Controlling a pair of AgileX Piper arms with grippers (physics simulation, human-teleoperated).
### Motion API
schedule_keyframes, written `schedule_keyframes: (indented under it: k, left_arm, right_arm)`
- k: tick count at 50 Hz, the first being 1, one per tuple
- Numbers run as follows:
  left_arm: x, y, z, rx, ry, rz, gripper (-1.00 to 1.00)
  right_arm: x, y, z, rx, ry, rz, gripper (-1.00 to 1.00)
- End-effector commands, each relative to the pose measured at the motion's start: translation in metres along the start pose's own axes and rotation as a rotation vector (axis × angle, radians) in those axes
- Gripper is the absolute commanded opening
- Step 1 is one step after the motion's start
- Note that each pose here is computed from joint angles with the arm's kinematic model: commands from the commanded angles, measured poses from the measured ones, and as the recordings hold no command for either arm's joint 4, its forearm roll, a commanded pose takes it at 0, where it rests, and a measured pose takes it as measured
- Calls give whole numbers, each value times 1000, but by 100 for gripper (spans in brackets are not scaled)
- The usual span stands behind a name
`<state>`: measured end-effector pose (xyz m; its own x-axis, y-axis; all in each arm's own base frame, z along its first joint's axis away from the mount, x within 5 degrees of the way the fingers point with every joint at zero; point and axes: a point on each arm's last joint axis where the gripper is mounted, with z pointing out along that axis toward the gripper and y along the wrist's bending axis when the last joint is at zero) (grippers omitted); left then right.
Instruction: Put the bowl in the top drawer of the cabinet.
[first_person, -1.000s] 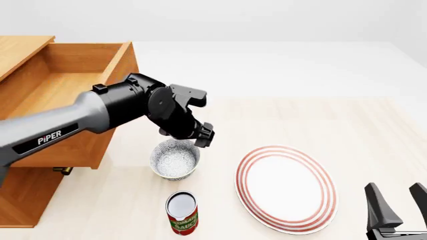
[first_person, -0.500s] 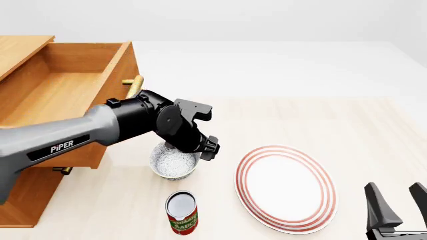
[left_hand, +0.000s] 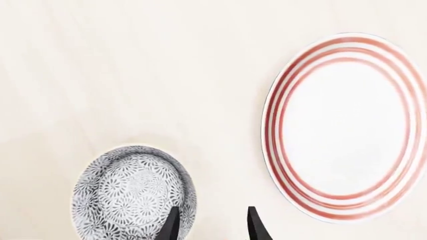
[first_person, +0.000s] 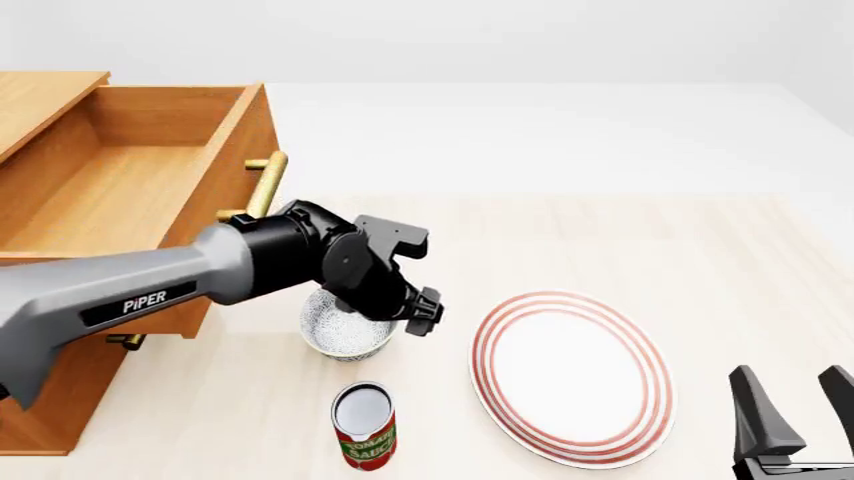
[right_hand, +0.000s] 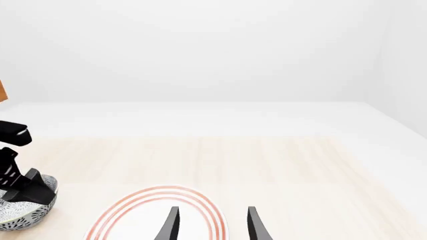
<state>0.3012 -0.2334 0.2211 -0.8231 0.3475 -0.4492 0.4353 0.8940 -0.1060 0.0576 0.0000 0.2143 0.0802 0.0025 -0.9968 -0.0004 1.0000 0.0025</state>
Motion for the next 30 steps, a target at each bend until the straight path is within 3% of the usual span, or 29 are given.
schedule_keyframes:
  k: [1, 30]
  left_arm:
    - [0, 7, 5, -9, 5, -5, 100]
    - [4, 7, 23, -8, 5, 5, 100]
  right_arm:
    - [0, 0, 0, 0, 0, 0, 100]
    - [0, 0, 0, 0, 0, 0, 100]
